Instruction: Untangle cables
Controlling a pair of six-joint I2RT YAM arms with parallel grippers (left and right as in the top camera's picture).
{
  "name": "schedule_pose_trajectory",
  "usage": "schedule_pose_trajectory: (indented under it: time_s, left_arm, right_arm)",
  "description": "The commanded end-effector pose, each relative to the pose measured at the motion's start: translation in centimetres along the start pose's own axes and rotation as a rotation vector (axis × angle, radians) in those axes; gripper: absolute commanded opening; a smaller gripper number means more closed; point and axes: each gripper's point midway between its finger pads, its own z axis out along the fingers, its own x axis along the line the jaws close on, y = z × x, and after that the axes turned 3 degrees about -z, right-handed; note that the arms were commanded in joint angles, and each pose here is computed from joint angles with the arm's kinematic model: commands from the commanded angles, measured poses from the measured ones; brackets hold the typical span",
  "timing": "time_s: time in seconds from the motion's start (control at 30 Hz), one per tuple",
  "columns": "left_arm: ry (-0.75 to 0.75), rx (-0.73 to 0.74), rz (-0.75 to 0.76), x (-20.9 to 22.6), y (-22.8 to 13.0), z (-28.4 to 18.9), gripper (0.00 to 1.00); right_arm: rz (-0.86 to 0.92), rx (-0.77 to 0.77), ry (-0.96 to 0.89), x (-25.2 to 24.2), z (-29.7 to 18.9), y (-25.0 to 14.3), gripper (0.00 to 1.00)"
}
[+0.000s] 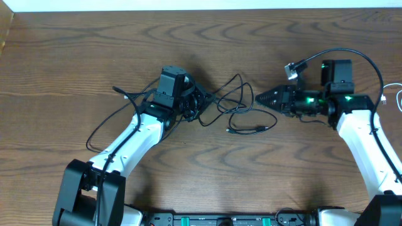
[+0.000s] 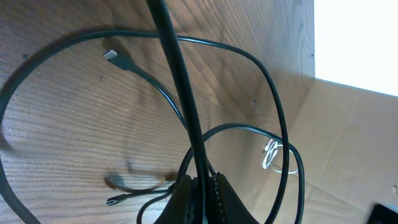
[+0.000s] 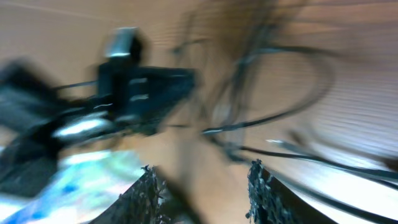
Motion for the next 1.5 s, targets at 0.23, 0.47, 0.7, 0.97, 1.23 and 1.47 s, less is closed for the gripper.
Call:
schedule_pose_trajectory:
  time_s: [0.23,0.47,0.7,0.97,1.23,1.47]
  left_arm:
    - [-0.031,0.031,0.015,-1.1,-0.4,-0.1,0.08]
    - [-0.059,0.088,0.003,-1.7,-1.3,-0.2,0.08]
    - [-0.063,0.113,-0.01,-1.7,-1.8,-0.2,0.08]
    - [-0.063,0.112,-0.01,-1.7,-1.7,-0.2,0.08]
    - [-0.066,0.129,-0.009,-1.8,-2.0,-0.3,0.08]
    - [-0.075,0.173,-0.005,-1.9,-2.8,-0.3,0.08]
  right_arm:
    - [0.069,-0.117,-0.245,-7.4,2.1,0.1,0.19]
    - [0.07,-0.099,0.128,-5.9,6.4,-1.4,0.2]
    - [0.029,-0.057,0.358,-2.8,7.9,-0.8,0.16]
    - [-0.112,-0.071,0.553,2.1,5.3,0.4,0.29]
    - [-0.299,-0.159,0.662,6.1,2.6,1.3,0.52]
    - [-0.455,-0.251,0.694,7.6,1.3,1.7,0.62]
